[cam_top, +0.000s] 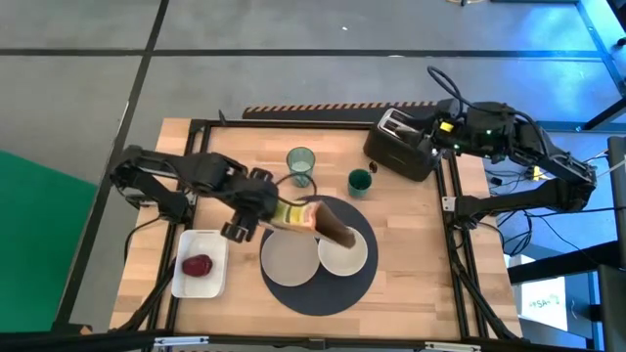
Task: Arrange a breakfast setting
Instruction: Pour the cereal from the cereal box into the white bowl
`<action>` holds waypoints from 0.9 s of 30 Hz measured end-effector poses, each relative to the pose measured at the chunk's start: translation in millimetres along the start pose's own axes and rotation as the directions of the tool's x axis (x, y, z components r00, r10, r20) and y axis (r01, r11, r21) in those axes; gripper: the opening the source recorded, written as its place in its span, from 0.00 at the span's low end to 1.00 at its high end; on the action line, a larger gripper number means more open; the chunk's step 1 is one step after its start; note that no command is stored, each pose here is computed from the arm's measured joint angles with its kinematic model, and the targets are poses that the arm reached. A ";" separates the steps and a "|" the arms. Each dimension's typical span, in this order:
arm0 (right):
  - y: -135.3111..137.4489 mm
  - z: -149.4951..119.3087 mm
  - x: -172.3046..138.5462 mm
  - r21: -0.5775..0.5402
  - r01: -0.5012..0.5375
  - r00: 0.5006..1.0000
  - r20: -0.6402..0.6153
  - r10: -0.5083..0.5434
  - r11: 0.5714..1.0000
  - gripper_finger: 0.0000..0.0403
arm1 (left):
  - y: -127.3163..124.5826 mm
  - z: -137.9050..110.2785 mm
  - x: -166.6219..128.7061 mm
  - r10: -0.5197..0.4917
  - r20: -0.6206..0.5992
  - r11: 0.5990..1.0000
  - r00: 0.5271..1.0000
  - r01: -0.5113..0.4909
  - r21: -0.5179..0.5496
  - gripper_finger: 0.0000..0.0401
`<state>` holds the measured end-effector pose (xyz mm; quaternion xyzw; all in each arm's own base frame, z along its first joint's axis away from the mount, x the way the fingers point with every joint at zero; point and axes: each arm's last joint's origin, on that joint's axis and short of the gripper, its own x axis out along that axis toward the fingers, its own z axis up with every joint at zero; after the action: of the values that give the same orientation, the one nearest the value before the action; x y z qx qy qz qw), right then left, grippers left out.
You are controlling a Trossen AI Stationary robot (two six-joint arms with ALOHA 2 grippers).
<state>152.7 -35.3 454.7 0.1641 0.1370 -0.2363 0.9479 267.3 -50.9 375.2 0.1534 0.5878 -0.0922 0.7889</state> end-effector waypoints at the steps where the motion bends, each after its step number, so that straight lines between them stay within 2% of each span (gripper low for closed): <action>1: -0.1 -0.1 -1.1 -0.005 -0.007 1.000 0.000 0.006 1.000 0.51 | 0.1 2.5 4.6 -0.002 -0.017 1.000 1.000 0.002 -0.005 0.46; 6: -1.1 -1.2 -6.4 -0.037 -0.033 0.999 -0.011 0.033 0.999 0.51 | 0.4 12.8 24.9 -0.006 -0.088 1.000 0.996 0.004 -0.021 0.46; 13: -6.3 -8.7 -15.4 -0.093 -0.016 0.997 -0.072 0.009 0.996 0.51 | -0.3 12.3 41.5 0.000 -0.239 1.000 0.971 -0.004 -0.016 0.46; 27: -7.3 -10.2 -15.8 -0.175 -0.010 0.996 -0.085 -0.005 0.985 0.51 | -8.7 15.8 46.1 0.042 -0.263 0.999 0.964 -0.043 0.001 0.46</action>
<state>133.8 -31.2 449.0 0.0902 0.1972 -0.2149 0.9523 292.2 -62.9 334.1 0.1751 0.6839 -0.0527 0.7063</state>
